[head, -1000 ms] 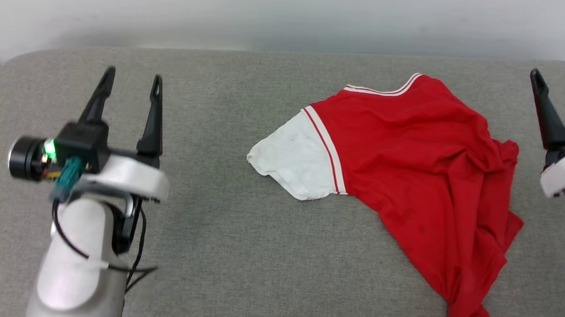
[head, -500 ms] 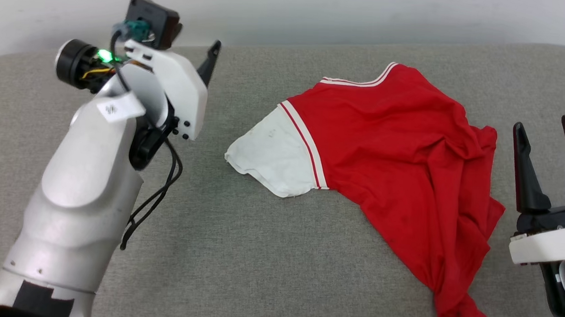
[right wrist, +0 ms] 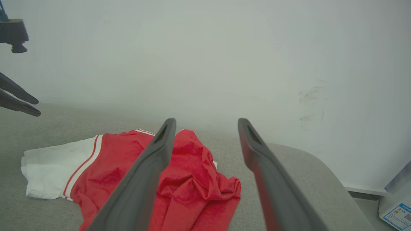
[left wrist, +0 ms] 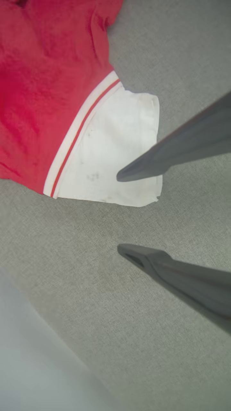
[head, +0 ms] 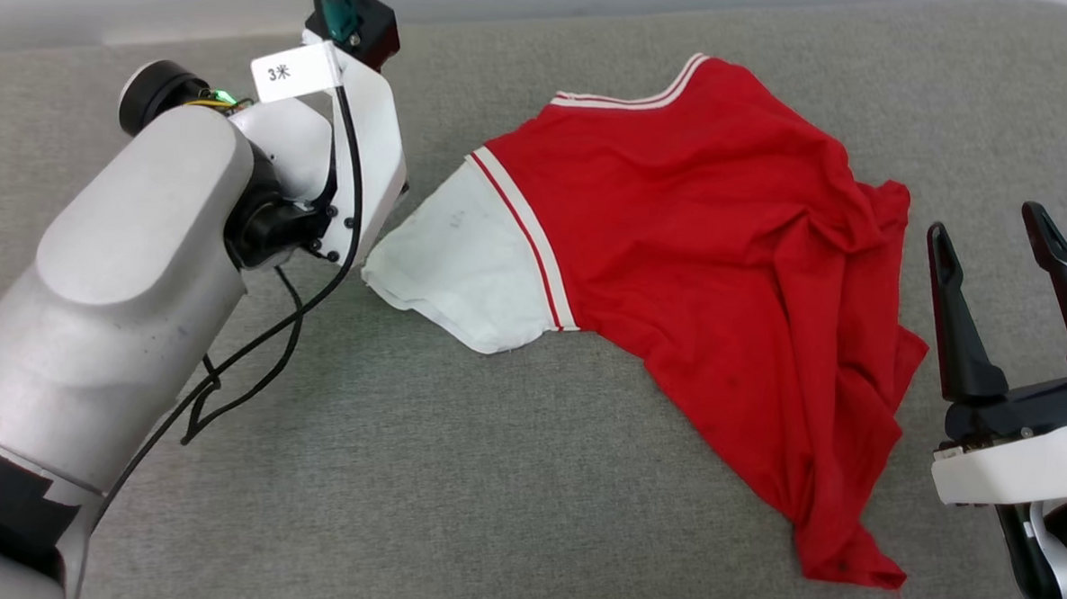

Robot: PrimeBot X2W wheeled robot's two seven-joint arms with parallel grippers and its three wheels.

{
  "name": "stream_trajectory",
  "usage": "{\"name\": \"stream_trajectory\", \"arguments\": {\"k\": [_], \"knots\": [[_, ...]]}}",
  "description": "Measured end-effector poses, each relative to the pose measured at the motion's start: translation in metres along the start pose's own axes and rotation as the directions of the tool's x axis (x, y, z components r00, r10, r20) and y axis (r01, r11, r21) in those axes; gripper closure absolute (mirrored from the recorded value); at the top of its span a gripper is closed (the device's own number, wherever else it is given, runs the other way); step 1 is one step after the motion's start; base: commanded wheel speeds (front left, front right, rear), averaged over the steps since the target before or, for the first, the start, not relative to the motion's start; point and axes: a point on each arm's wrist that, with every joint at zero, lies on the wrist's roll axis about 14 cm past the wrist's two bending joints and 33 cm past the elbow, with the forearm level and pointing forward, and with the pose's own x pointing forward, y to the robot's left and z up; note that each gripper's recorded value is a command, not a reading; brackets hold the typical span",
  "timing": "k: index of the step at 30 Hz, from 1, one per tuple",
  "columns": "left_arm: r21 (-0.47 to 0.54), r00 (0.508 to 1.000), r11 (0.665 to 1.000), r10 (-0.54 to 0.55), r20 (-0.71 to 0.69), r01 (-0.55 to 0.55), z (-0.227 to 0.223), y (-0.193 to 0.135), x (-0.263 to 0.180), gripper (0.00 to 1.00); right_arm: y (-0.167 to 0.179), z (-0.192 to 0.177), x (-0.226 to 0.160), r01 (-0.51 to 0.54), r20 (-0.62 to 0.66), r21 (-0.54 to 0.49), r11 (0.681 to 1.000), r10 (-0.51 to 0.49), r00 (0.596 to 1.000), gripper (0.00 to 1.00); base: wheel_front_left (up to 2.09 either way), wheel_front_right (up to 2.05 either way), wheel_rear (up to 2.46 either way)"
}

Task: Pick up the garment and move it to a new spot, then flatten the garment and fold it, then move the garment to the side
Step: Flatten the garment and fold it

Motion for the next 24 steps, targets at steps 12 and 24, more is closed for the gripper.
{"name": "stream_trajectory", "arguments": {"k": [12,24], "knots": [[0.057,0.911,0.991,-0.091,-0.403,0.124,-0.086,-0.019,0.052,0.0,-0.007,-0.026,0.007,0.009,-0.068,-0.024,1.0,-0.011,0.998,0.0,0.0,0.0,0.0],[0.045,0.929,0.986,-0.133,-0.346,0.158,-0.09,-0.02,0.046,1.0,-0.009,-0.035,0.016,-0.003,-0.082,-0.036,0.999,0.001,0.997,0.0,0.0,0.0,0.0]]}}
